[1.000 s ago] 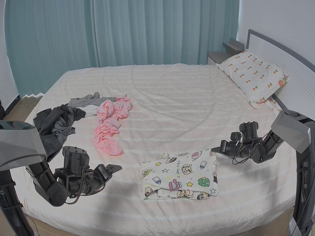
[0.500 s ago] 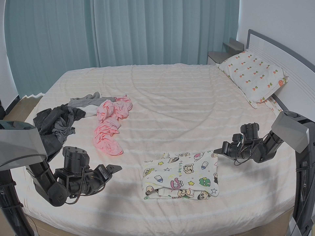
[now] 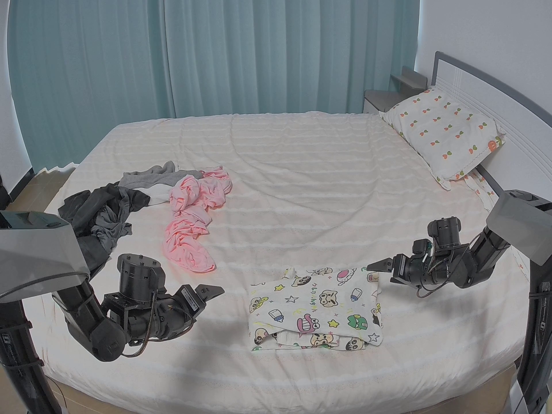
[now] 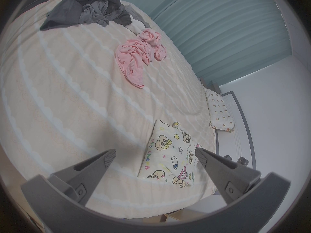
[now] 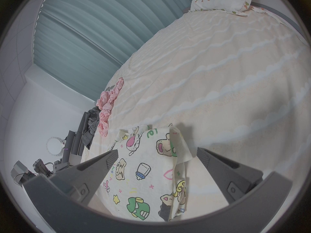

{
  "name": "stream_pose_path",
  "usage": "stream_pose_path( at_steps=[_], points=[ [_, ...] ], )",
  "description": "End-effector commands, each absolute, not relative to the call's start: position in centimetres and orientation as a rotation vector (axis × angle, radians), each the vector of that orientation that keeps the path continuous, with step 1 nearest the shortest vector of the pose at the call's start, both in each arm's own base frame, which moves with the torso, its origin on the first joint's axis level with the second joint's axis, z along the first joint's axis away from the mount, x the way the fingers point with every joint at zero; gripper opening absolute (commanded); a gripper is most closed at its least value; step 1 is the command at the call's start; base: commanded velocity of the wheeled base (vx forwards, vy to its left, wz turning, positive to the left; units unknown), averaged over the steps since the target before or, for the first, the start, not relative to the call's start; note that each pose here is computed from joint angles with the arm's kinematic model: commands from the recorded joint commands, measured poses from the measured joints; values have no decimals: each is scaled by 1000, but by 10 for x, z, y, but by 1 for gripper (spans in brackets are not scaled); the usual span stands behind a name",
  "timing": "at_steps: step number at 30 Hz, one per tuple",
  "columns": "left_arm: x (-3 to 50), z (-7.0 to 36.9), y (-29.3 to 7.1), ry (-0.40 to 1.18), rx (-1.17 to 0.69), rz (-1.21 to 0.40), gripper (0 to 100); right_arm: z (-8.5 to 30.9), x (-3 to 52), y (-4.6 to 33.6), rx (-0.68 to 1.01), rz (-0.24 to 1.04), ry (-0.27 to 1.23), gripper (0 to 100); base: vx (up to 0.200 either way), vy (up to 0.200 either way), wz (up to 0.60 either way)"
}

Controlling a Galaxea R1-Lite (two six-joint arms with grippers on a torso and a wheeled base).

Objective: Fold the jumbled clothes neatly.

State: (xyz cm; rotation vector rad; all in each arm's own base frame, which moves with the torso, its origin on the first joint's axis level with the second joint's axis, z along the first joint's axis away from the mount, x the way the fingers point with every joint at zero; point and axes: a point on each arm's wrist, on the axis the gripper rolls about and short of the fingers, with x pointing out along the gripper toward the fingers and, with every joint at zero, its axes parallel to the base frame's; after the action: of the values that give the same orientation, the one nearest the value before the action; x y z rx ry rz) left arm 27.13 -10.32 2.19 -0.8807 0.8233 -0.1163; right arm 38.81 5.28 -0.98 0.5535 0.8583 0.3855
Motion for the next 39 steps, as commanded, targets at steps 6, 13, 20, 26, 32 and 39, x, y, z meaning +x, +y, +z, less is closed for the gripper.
stream_pose_path(
  at_steps=[6,13,20,26,32,39],
  points=[
    [271,20,-104,831,-879,-115,100,-7,382,56,541,397,866,100,167,0,0],
    [274,13,-102,841,-880,-95,100,-8,382,56,536,400,867,100,29,0,0],
    [272,12,-103,833,-882,-110,100,-7,381,56,534,401,866,100,0,0,0],
    [272,12,-105,834,-874,-120,100,-7,380,56,526,404,865,100,100,0,0],
    [276,6,-120,826,-853,-170,100,7,381,66,511,429,834,100,0,0,0],
    [279,-20,-138,862,-631,-262,100,9,361,67,500,405,864,100,0,0,0]
  ],
)
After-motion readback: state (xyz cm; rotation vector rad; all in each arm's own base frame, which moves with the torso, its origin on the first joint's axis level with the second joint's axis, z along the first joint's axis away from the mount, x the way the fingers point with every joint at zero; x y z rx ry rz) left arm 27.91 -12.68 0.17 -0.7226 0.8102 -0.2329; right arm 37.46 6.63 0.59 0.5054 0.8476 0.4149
